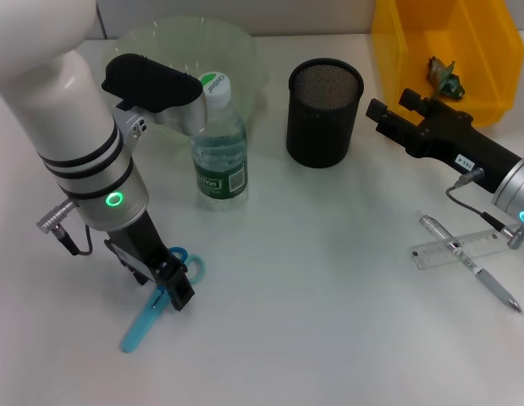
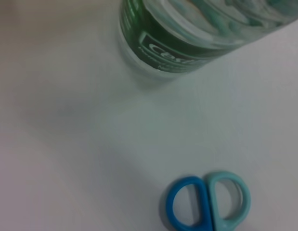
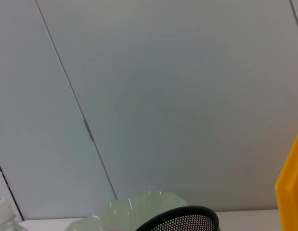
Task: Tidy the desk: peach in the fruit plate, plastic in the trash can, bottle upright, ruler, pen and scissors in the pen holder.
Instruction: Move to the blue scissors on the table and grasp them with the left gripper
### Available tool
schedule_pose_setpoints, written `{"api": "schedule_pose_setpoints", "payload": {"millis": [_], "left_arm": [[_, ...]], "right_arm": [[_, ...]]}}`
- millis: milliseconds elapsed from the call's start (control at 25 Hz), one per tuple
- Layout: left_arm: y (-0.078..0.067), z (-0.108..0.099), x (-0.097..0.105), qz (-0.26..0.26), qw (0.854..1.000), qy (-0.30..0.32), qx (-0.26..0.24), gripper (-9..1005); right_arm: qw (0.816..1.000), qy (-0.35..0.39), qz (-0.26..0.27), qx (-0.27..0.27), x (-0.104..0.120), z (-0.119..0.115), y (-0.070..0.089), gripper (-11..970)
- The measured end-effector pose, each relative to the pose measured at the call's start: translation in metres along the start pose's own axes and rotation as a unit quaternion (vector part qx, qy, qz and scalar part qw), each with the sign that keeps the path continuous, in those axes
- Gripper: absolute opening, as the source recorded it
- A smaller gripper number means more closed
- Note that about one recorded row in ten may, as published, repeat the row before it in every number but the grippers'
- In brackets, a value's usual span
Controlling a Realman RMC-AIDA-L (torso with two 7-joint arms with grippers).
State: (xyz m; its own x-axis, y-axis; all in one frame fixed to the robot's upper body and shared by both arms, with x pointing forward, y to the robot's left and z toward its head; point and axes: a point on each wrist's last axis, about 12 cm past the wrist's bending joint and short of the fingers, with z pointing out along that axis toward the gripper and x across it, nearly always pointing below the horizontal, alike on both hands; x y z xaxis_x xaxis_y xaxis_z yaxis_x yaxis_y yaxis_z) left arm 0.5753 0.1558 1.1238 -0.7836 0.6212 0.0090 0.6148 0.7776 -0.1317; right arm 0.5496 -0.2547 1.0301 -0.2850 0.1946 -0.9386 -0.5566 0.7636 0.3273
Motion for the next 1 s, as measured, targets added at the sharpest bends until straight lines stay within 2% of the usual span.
{"api": "schedule_pose_setpoints", "payload": {"millis": [280, 440, 1000], "left_arm": [[-0.0011, 0.0004, -0.0008, 0.006, 1.000, 0.003, -0.006, 618], [-0.0014, 0.0003, -0.0011, 0.007, 1.000, 0.004, -0.006, 552], [-0.0048, -0.0008, -0.0038, 0.011, 1.000, 0.002, -0.002, 543]], "right_arm": [[1.000, 0.000, 0.000, 0.000, 0.0000, 0.0000, 0.0000, 722], [1.000, 0.000, 0.000, 0.000, -0.0001, 0.0000, -0.0001, 722], [1.000, 0.002, -0.001, 0.004, -0.0008, 0.0019, -0.0010, 722]]}}
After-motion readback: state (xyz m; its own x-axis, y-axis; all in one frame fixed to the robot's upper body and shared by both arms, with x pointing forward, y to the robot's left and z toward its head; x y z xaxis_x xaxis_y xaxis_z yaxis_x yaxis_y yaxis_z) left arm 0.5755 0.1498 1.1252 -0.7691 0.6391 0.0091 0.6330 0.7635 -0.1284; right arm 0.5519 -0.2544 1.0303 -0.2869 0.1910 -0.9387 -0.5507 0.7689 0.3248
